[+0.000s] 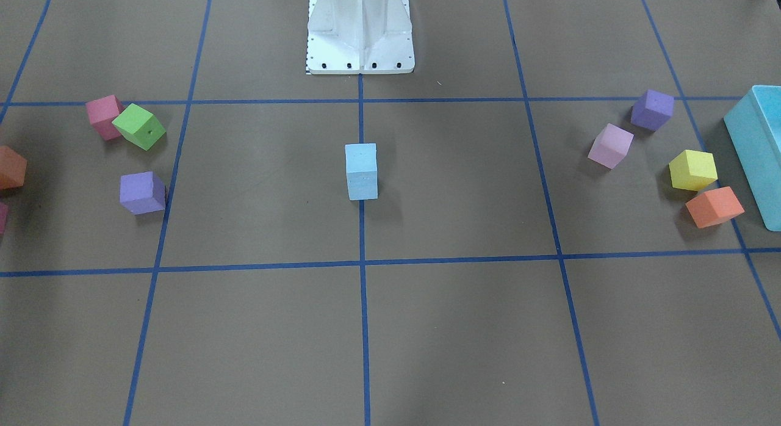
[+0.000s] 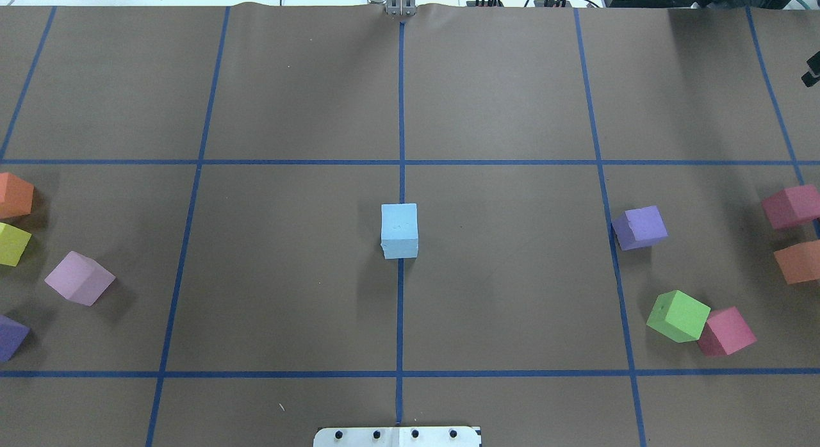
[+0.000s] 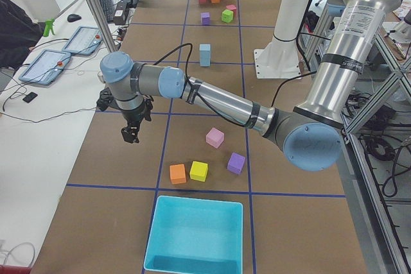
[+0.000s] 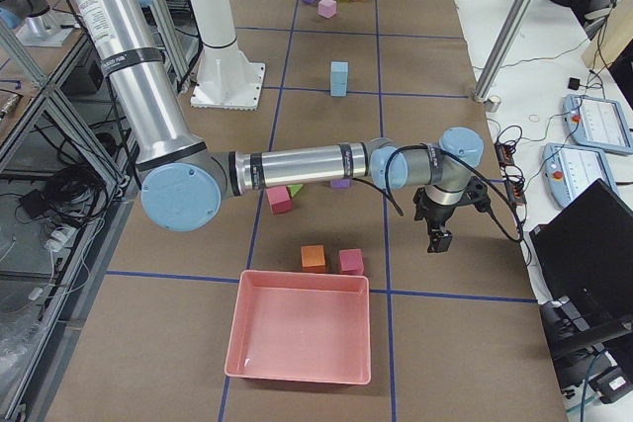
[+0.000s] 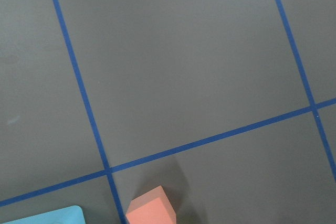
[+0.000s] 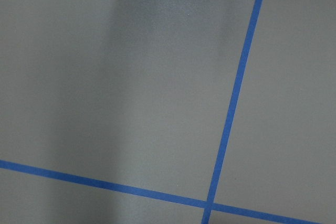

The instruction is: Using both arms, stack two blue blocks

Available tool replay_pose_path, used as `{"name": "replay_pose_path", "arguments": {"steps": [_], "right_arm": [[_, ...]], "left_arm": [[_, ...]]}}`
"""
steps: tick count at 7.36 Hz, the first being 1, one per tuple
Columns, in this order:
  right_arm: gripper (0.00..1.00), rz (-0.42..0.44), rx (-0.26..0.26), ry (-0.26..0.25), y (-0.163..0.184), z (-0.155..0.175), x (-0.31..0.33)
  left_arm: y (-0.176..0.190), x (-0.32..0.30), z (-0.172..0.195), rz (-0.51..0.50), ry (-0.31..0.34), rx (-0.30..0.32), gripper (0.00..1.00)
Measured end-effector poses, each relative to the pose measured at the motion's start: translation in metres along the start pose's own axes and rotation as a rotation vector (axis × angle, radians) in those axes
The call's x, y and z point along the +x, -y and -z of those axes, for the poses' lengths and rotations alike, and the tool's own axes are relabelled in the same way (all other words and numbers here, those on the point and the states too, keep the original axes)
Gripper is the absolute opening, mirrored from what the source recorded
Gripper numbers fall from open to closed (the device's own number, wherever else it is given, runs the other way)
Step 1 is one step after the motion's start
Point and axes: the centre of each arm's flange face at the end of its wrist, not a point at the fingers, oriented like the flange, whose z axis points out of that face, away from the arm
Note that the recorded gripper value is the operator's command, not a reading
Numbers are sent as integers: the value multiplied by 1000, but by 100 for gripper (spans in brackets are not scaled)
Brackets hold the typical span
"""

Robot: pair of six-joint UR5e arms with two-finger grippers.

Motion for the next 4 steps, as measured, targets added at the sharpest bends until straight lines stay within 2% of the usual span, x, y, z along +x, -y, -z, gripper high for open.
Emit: {"name": "replay_pose_path", "arguments": {"steps": [4], "right_arm": [[100, -1, 2, 25, 0, 2, -1]], "left_arm": [[-4, -69, -29, -14, -5, -41, 98]]}}
